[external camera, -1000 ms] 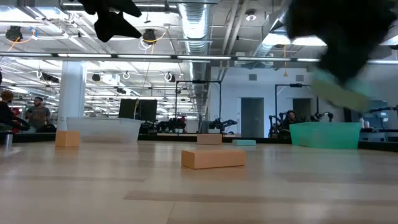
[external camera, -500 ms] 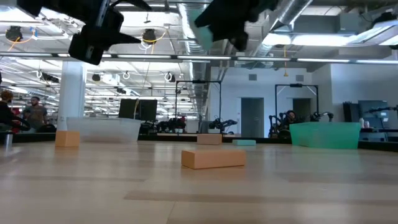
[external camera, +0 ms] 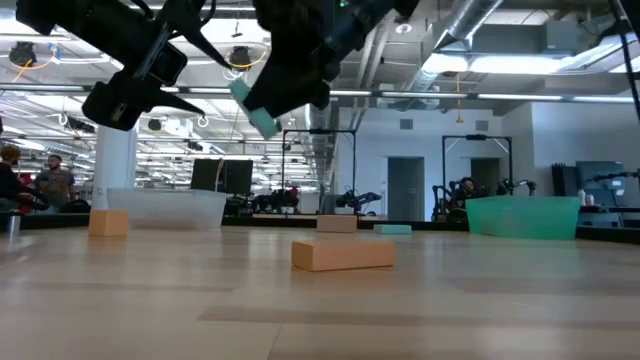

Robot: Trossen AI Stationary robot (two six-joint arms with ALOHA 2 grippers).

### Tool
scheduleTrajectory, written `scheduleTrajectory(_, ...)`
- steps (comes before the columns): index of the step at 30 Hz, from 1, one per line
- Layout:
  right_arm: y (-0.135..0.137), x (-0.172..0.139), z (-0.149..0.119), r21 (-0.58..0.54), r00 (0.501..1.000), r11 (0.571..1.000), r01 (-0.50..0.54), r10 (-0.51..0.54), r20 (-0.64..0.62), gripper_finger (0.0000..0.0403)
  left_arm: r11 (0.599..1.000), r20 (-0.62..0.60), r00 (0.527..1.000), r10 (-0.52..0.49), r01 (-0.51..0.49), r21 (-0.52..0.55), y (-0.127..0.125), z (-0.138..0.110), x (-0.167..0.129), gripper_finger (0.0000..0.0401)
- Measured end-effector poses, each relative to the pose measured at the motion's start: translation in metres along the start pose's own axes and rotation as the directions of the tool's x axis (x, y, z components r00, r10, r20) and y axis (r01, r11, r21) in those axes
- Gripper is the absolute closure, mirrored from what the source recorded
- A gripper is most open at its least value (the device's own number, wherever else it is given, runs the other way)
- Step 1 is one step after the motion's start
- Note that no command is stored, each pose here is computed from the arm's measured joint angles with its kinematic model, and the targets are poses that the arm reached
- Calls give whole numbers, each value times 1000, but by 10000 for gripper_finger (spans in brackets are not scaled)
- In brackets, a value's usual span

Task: Sort & place blocks by color
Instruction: Put the light blue block into the orange bin

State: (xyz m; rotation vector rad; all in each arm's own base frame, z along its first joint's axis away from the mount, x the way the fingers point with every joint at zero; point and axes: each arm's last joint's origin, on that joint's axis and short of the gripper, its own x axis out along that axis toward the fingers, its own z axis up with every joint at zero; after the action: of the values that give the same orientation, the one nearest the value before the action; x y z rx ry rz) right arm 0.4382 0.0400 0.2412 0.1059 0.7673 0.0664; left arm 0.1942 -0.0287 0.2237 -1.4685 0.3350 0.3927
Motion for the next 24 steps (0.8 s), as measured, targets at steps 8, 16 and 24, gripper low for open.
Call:
scheduleTrajectory(8, -3, 25, 11, -49, 999, 999, 12, -15, -52, 297, 992, -1, 993, 121, -120, 21, 12, -2, 10, 143)
scheduleTrajectory(16, -3, 29, 17, -57, 999, 998, 12, -14, -36, 293, 995, -3, 995, 95, -95, 41, 12, -6, 25, 143)
scheduleTrajectory(24, -6, 28, 18, -77, 999, 996, 43, -45, -27, 294, 992, -15, 992, 126, -126, 3, 17, -9, 35, 144)
